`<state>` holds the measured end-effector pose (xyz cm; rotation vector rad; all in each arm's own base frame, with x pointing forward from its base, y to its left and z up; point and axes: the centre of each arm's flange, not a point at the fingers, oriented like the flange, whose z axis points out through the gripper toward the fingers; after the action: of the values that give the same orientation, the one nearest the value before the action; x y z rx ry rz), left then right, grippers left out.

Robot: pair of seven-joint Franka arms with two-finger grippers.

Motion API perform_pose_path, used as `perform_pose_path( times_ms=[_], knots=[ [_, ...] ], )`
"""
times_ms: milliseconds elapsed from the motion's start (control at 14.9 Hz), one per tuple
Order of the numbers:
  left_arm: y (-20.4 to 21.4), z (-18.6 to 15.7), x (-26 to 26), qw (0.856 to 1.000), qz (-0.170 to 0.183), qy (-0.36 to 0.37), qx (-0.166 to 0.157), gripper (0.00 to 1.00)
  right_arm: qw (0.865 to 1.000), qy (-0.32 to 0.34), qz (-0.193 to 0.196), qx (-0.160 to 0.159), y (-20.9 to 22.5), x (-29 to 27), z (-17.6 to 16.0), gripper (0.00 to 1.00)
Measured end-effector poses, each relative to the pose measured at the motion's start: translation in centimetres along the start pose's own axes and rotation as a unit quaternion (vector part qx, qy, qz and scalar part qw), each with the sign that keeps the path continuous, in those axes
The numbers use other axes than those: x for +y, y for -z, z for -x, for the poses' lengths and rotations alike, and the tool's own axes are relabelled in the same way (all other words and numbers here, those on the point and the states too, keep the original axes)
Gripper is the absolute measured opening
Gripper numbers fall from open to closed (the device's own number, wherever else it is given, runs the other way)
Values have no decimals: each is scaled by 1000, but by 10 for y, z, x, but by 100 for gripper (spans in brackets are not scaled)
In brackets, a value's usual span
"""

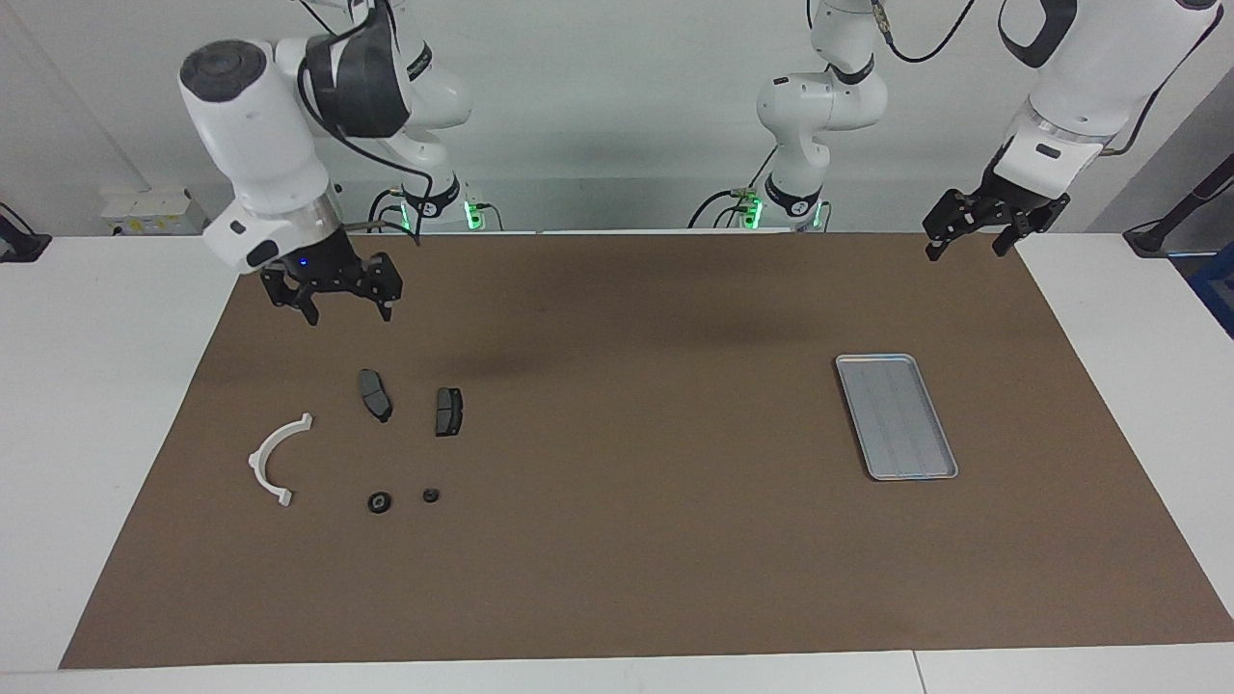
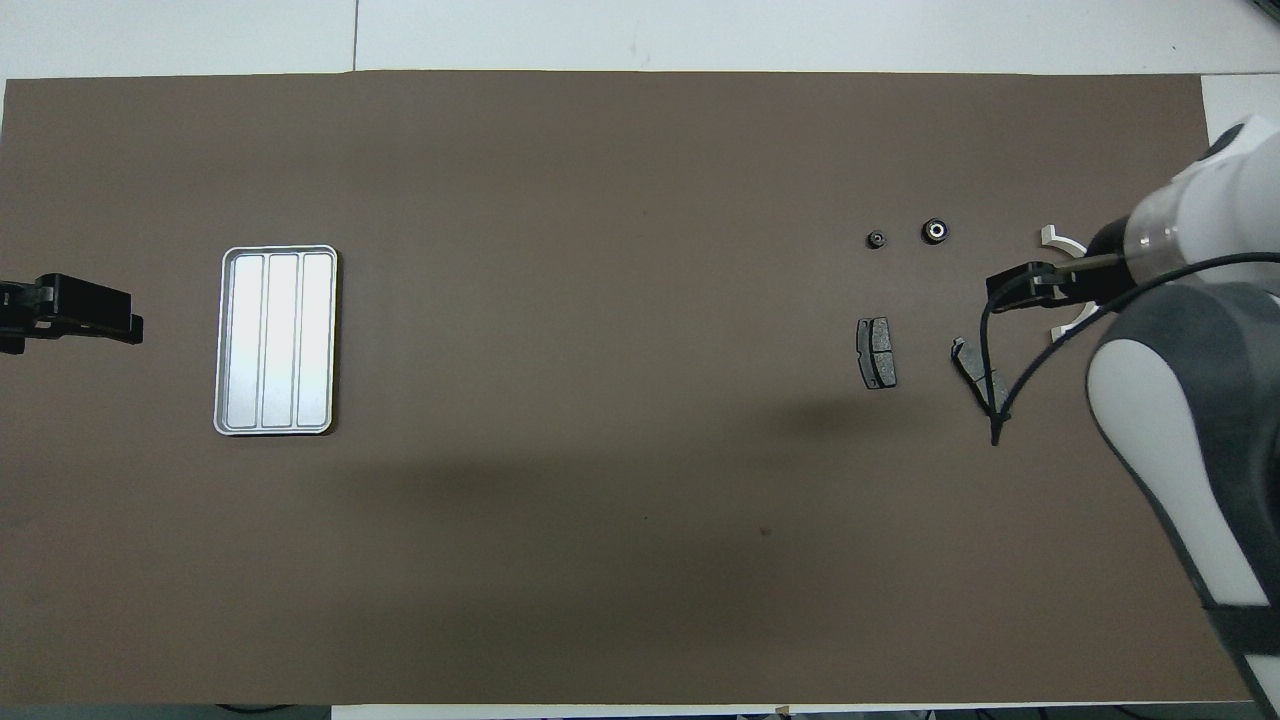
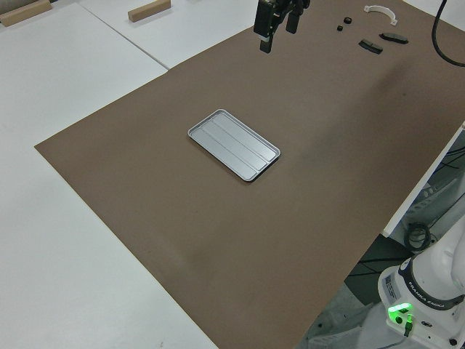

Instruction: Pick bearing gear from pile to tray

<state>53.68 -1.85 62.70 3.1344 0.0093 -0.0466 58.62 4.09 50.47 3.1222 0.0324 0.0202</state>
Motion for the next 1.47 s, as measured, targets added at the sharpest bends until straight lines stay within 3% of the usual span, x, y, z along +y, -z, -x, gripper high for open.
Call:
perform_pose_path(
  times_ms=[335, 872, 1073, 1408, 1475],
  knots=[
    [0, 0, 0, 1000, 0, 0, 0, 100, 1000, -20, -6, 2, -122, -34, -50, 100],
    [0, 0, 0, 1000, 0, 0, 0, 100, 999, -46, -8, -21, -211, -41, -105, 100],
    [0, 0, 0, 1000, 0, 0, 0, 100, 998, -56, -7, -27, -231, -41, -115, 100],
    [0, 0, 0, 1000, 0, 0, 0, 100, 997, -68, -7, -27, -230, -45, -116, 100],
    [0, 0, 0, 1000, 0, 0, 0, 100, 997, -67, -7, -26, -229, -46, -116, 95]
  ],
)
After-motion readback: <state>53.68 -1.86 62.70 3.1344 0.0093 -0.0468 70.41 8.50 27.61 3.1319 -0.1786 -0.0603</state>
